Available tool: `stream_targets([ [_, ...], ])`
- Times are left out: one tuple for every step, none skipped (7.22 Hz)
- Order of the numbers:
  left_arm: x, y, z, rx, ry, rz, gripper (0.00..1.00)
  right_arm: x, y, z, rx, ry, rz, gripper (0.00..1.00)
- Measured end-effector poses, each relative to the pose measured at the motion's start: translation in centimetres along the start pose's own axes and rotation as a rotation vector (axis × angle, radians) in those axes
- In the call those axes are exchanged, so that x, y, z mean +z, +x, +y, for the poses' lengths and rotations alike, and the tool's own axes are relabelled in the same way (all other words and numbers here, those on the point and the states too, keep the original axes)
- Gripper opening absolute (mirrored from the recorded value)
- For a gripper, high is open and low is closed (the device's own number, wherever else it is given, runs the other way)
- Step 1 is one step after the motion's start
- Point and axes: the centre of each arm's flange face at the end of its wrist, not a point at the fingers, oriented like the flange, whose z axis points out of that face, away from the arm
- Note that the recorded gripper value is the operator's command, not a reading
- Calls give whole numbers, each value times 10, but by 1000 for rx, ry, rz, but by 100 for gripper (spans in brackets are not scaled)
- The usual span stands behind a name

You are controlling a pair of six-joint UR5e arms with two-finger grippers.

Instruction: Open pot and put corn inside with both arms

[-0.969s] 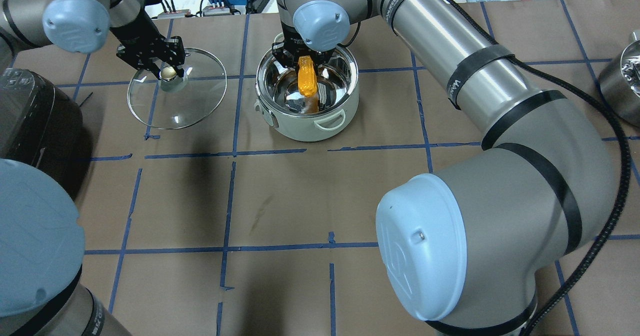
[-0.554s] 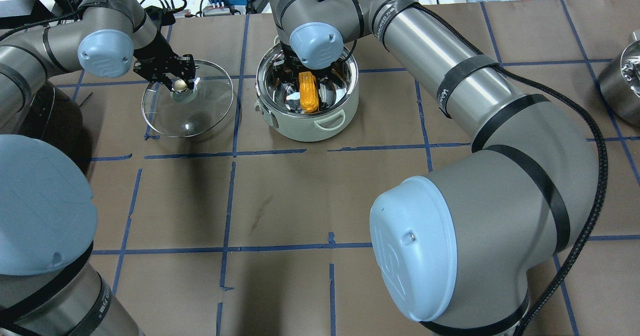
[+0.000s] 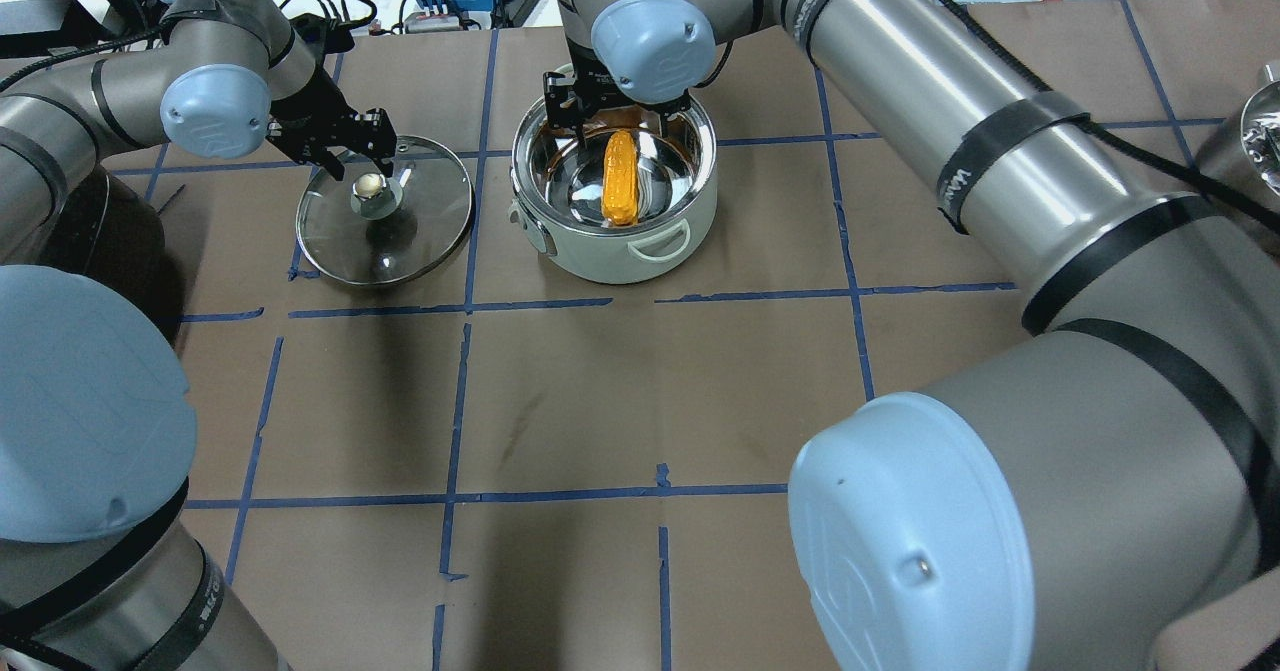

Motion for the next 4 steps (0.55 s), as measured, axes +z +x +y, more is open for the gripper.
stream_targets([
  [-25,4,9,0,-9,0,100,-36,31,8,30,-3,0,97],
  [-60,9,23,-1,-19,-1,100,-70,73,16,64,-20,1,95],
  [-100,15,44,0,-33,-9,100,-96,119,31,100,-54,7,94],
  [-140,23,70,1,-54,-17,100,-114,166,50,143,-83,9,92],
])
